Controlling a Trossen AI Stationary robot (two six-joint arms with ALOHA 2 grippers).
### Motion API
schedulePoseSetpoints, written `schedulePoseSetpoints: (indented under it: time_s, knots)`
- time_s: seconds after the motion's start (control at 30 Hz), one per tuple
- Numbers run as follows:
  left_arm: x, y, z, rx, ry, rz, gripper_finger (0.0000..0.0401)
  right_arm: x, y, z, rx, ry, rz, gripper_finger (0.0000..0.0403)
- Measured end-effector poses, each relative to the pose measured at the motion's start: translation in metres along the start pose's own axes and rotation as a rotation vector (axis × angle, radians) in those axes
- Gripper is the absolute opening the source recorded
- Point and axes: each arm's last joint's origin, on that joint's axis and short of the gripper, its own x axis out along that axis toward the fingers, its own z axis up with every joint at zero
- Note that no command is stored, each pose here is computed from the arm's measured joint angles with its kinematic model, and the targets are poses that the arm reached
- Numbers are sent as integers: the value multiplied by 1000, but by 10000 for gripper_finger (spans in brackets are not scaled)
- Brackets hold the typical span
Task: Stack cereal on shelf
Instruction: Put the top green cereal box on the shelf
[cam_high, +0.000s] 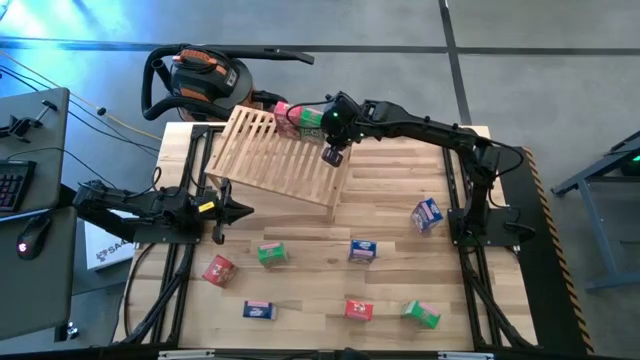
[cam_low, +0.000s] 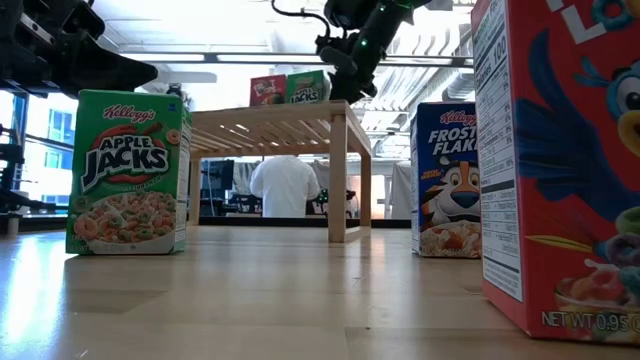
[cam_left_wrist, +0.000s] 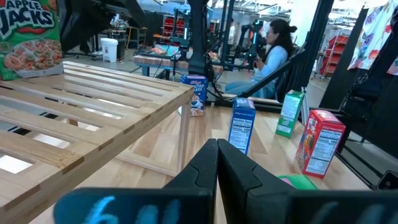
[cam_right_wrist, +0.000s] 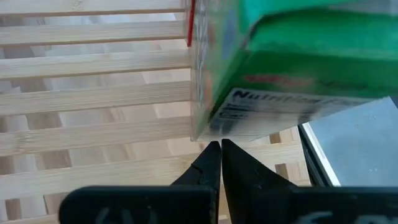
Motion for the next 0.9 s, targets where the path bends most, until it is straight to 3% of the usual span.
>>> schedulePoseSetpoints:
  time_s: [0.9]
  knots:
    - [0, 0, -1, -18, 8, 1, 0, 18, -8, 7, -42, -71, 16, 0]
